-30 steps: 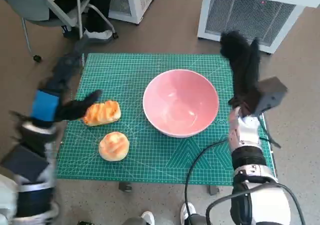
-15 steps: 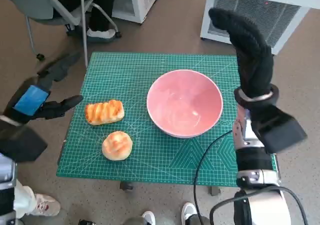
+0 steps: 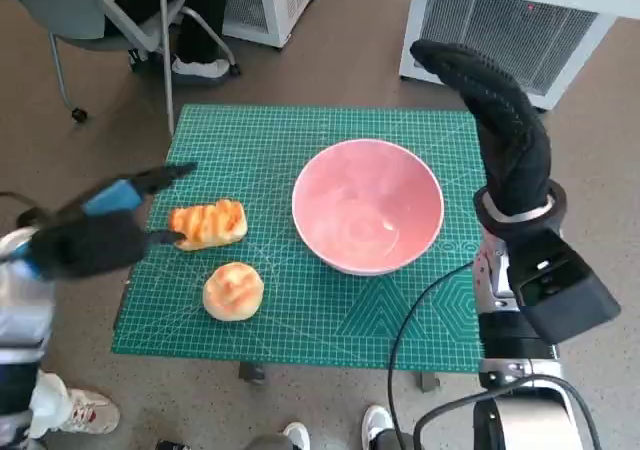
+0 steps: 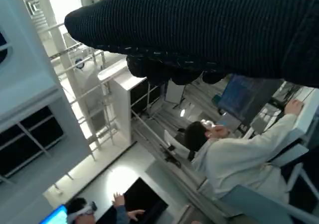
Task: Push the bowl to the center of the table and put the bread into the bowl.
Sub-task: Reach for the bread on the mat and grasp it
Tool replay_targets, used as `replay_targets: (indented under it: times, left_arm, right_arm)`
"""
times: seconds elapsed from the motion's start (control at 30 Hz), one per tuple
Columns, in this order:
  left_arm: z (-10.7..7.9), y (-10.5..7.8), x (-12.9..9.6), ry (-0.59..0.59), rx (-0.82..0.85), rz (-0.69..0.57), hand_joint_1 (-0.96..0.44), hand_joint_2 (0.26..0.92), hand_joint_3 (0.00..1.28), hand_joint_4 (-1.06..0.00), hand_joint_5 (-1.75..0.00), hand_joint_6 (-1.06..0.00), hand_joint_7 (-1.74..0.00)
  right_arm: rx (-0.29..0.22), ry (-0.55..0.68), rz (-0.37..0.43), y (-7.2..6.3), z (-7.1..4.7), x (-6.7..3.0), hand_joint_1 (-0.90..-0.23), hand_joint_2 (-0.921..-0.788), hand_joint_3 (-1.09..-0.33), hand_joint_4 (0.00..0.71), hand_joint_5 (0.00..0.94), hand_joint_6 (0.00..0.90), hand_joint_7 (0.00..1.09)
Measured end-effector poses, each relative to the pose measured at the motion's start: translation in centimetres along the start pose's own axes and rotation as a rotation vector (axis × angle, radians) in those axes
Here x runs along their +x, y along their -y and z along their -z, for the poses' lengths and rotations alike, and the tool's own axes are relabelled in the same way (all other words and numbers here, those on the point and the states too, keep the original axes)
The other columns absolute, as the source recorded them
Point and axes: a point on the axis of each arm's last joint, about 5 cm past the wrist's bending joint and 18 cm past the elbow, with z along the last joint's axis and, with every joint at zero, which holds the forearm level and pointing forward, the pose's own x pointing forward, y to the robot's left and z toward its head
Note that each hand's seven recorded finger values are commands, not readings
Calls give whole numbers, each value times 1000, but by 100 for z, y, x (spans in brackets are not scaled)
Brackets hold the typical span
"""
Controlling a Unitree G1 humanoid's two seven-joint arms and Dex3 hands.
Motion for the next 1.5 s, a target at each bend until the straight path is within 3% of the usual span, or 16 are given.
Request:
replay_targets:
  times: [0.27,0.73,0.93,1.07,1.13,1.17,1.2,1.3,1.4,1.5]
  left_arm:
    - [-139,51,149,-40,16,8,-334,814,0,-174,0,-324,-12]
    - [-174,275,476,-95,37,8,-365,831,7,-168,-9,-342,-19]
    - [-170,392,598,-100,70,-21,-331,862,16,-277,-42,-420,-57]
    - [-157,463,654,-96,95,-49,-289,882,11,-442,-52,-536,-128]
    - [-152,482,671,-92,98,-62,-254,889,6,-580,-63,-564,-292]
    - [-148,488,679,-90,99,-71,-227,892,4,-676,-98,-565,-454]
    - [-145,491,684,-88,101,-77,-217,893,3,-706,-117,-560,-523]
    - [-128,494,696,-83,103,-95,-70,911,86,-652,-820,-560,-1081]
    - [-120,492,704,-75,101,-112,-24,917,99,-647,-1048,-569,-1216]
    - [-119,474,706,-70,94,-125,-8,918,101,-655,-1147,-575,-1226]
  right_arm:
    - [2,-11,-2,4,4,-6,-581,-921,-831,280,22,-1,645]
    - [3,-17,0,5,5,-18,-570,-921,-839,274,18,-1,645]
    - [3,-19,2,3,3,-30,-568,-921,-843,274,17,-1,644]
    - [4,-21,4,4,3,-40,-567,-921,-844,273,17,-1,643]
    - [4,-22,5,4,3,-44,-567,-921,-845,272,16,-1,643]
    - [4,-22,5,4,3,-46,-566,-921,-846,271,16,-1,642]
    - [5,-23,5,4,2,-47,-566,-921,-846,270,15,-1,642]
    - [6,-24,5,5,1,-45,-565,-921,-849,268,14,-1,642]
    - [6,-25,7,5,-1,-45,-565,-921,-851,266,13,-1,641]
    - [6,-27,10,5,-2,-49,-565,-921,-852,265,13,-1,641]
